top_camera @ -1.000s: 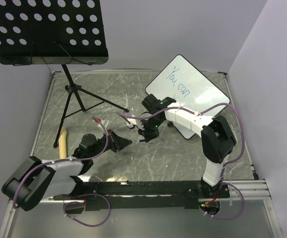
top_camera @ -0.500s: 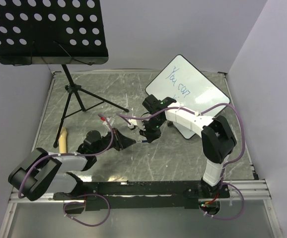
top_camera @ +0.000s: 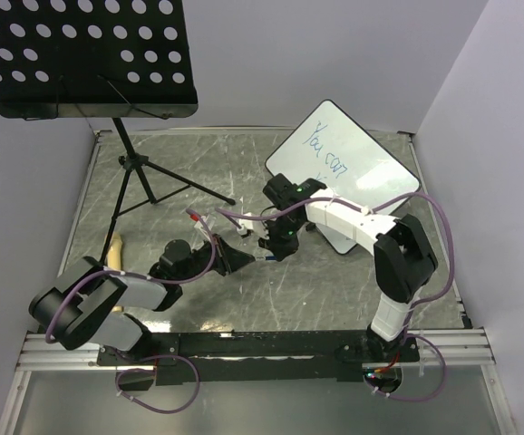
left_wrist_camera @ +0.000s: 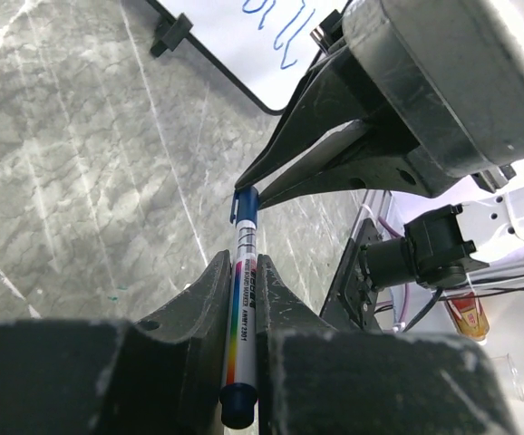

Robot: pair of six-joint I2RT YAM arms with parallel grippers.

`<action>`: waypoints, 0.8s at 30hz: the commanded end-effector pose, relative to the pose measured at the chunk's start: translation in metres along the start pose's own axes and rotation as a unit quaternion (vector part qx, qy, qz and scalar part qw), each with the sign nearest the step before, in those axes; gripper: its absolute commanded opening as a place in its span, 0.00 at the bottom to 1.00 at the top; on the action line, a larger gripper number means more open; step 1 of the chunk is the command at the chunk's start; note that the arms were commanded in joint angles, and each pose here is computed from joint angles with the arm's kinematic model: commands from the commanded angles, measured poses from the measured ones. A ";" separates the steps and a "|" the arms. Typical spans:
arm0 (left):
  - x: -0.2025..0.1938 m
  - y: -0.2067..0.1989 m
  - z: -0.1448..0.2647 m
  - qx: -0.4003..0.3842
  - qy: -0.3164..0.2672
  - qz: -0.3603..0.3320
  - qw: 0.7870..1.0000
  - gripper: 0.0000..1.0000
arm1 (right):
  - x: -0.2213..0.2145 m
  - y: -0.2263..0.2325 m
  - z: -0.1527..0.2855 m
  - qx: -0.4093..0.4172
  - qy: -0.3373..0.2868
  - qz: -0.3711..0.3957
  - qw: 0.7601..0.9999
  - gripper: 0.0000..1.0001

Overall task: Write a sentence on the whiteboard
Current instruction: Insert the whiteboard marker without the cap into the pen cap.

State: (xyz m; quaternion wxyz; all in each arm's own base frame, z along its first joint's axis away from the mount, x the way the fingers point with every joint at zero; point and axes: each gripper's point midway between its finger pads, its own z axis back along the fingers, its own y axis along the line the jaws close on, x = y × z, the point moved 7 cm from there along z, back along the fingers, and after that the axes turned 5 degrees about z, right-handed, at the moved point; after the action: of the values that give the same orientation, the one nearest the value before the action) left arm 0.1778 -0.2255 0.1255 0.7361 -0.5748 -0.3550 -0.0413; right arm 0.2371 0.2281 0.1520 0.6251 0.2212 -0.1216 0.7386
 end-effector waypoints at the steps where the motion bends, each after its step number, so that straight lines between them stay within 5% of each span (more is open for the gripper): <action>1: 0.002 -0.018 -0.005 -0.034 -0.005 -0.016 0.999 0.01 | 0.074 0.003 0.018 -0.025 -0.185 0.092 0.978 0.00; 24: -0.006 -0.019 -0.015 -0.053 0.008 -0.003 0.999 0.01 | 0.103 0.014 0.037 -0.028 -0.253 0.121 0.959 0.00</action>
State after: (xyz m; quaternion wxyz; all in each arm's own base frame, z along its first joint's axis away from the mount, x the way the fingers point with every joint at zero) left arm 0.1789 -0.2289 0.1335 0.7134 -0.5923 -0.3725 -0.0396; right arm 0.2347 0.2236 0.1701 0.6412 0.2045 -0.1594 0.7222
